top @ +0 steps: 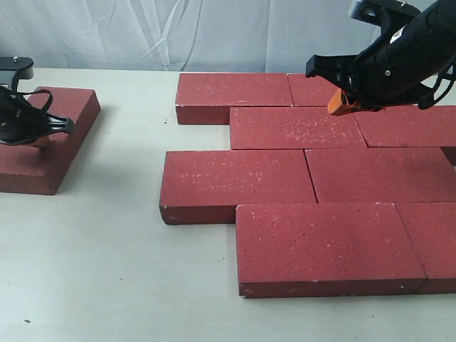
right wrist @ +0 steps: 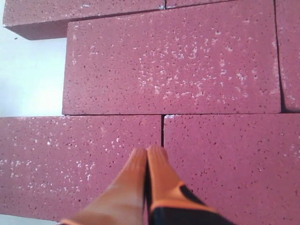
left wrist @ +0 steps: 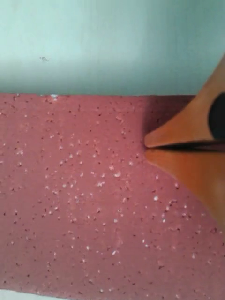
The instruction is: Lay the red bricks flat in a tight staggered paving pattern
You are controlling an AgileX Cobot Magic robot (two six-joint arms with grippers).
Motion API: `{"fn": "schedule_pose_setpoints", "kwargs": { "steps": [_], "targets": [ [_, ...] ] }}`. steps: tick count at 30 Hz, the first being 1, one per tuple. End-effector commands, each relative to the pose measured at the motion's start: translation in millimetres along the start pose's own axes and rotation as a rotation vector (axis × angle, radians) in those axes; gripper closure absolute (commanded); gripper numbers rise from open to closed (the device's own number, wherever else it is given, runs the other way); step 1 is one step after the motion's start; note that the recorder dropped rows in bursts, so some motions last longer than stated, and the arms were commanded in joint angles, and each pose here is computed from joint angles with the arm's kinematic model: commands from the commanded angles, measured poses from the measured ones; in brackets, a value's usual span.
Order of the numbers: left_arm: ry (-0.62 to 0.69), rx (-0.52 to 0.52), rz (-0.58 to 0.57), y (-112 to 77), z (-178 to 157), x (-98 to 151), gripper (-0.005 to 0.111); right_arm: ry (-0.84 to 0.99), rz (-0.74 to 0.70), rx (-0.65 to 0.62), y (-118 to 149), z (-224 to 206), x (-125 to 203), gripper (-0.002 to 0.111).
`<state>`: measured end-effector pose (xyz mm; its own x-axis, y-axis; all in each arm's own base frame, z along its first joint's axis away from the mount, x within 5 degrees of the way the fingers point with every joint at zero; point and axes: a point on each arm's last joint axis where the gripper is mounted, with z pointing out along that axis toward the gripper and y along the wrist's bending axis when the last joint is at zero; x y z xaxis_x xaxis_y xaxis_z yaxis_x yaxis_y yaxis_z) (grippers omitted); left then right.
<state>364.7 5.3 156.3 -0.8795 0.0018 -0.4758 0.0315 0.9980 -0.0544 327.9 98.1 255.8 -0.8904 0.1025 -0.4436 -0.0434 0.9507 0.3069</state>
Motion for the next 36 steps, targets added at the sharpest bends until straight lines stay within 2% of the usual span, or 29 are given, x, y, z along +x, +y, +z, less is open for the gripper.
{"fn": "schedule_pose_setpoints", "kwargs": {
  "steps": [1, 6, 12, 15, 18, 22, 24, 29, 33, 36],
  "targets": [
    [0.040, 0.049, 0.091, -19.6, 1.6, 3.2, 0.107, -0.024, -0.005, -0.001, -0.2, -4.6, -3.0, 0.109],
    [0.106, 0.107, 0.279, -49.3, 1.8, 11.3, 0.107, -0.021, -0.005, -0.001, -0.3, -4.5, -2.8, 0.109],
    [0.195, 0.162, 0.382, -70.9, 0.0, 22.4, 0.107, -0.021, -0.004, -0.002, -0.2, -4.5, -2.8, 0.109],
    [0.240, 0.192, 0.497, -76.7, -3.6, 27.8, 0.107, -0.020, -0.003, -0.003, -0.1, -4.5, -2.7, 0.109],
    [0.301, 0.185, 0.633, -73.4, -12.1, 31.8, 0.107, -0.016, -0.003, -0.002, -0.1, -4.5, -2.4, 0.109],
    [0.304, 0.134, 0.719, -68.2, -33.5, 24.7, 0.107, -0.016, -0.003, -0.002, -0.1, -4.5, -2.4, 0.109],
    [0.270, 0.120, 0.695, -68.8, -45.0, 18.1, 0.107, -0.016, -0.003, -0.002, -0.1, -4.5, -2.4, 0.109],
    [0.151, 0.190, 0.593, -79.2, -73.0, 6.2, 0.107, -0.016, -0.003, -0.002, -0.1, -4.5, -2.4, 0.109],
    [0.056, 0.213, 0.551, -83.8, -78.0, -1.3, 0.107, -0.016, -0.003, -0.002, -0.1, -4.5, -2.4, 0.109],
    [0.005, 0.186, 0.393, -83.2, -74.0, -7.8, 0.107, -0.016, -0.003, -0.002, -0.1, -4.5, -2.4, 0.109]
  ]
}}
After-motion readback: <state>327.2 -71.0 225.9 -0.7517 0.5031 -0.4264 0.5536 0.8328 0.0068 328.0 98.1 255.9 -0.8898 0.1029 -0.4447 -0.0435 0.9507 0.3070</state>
